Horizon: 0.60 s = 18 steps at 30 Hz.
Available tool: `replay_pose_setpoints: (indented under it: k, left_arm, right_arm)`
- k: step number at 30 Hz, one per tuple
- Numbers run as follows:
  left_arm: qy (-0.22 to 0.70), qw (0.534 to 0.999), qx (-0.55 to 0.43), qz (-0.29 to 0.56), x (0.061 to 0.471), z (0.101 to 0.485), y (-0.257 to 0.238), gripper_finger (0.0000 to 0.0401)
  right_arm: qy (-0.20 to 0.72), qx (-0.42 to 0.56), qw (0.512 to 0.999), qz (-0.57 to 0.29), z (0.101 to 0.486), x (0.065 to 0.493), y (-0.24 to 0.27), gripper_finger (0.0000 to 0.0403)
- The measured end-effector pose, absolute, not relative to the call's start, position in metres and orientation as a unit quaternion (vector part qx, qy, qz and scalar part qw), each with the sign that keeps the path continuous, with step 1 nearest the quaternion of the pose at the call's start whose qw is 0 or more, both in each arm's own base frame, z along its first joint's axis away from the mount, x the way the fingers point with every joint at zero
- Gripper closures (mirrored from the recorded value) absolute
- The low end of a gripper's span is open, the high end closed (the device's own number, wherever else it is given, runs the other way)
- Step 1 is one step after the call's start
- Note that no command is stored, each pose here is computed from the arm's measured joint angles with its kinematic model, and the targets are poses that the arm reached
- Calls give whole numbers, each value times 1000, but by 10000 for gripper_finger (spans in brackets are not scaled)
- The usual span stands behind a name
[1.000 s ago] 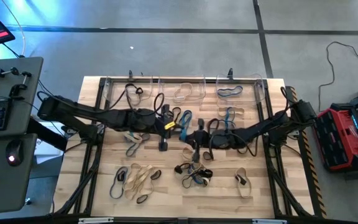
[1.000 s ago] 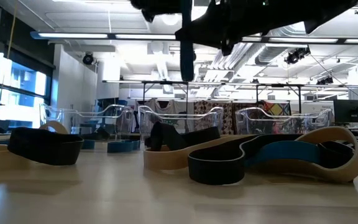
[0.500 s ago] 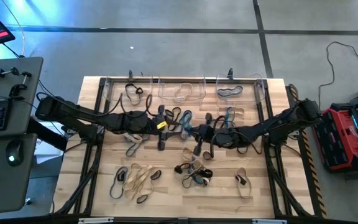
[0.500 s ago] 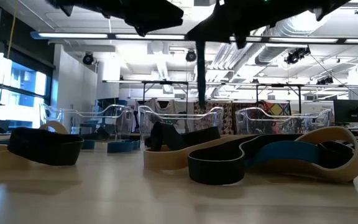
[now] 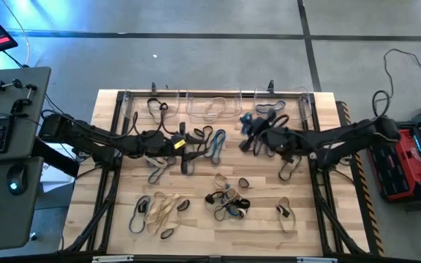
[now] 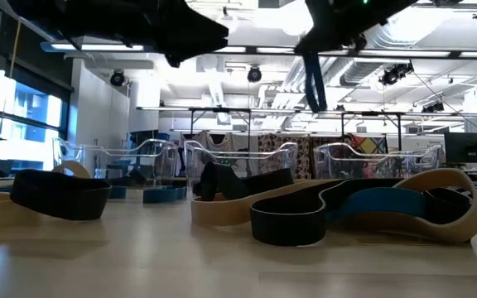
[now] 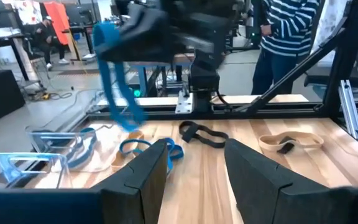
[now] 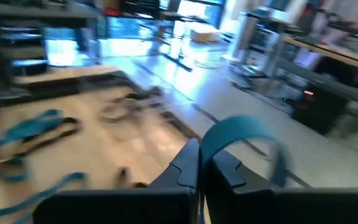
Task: Sort rubber bands into baskets
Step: Put the blue rubber band into the right transparent bin
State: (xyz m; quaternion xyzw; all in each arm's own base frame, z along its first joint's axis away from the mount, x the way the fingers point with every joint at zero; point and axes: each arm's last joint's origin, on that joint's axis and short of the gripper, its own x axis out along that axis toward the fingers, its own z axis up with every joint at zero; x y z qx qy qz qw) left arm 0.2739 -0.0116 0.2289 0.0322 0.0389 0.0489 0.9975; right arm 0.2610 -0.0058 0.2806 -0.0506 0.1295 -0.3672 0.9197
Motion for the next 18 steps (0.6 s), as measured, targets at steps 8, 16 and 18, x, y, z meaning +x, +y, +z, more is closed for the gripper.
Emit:
replay_pose_setpoints:
  k: [8, 16, 18]
  left_arm:
    - [32, 998, 22, 53, 264, 214, -9, 246]
    - [37, 998, 22, 53, 264, 212, -9, 246]
    - [36, 998, 22, 52, 264, 212, -10, 246]
  right_arm:
    - [206, -25, 849, -485, 264, 244, -63, 403]
    - [257, 13, 766, -590, 253, 214, -119, 403]
    - [267, 30, 745, -610, 250, 205, -129, 403]
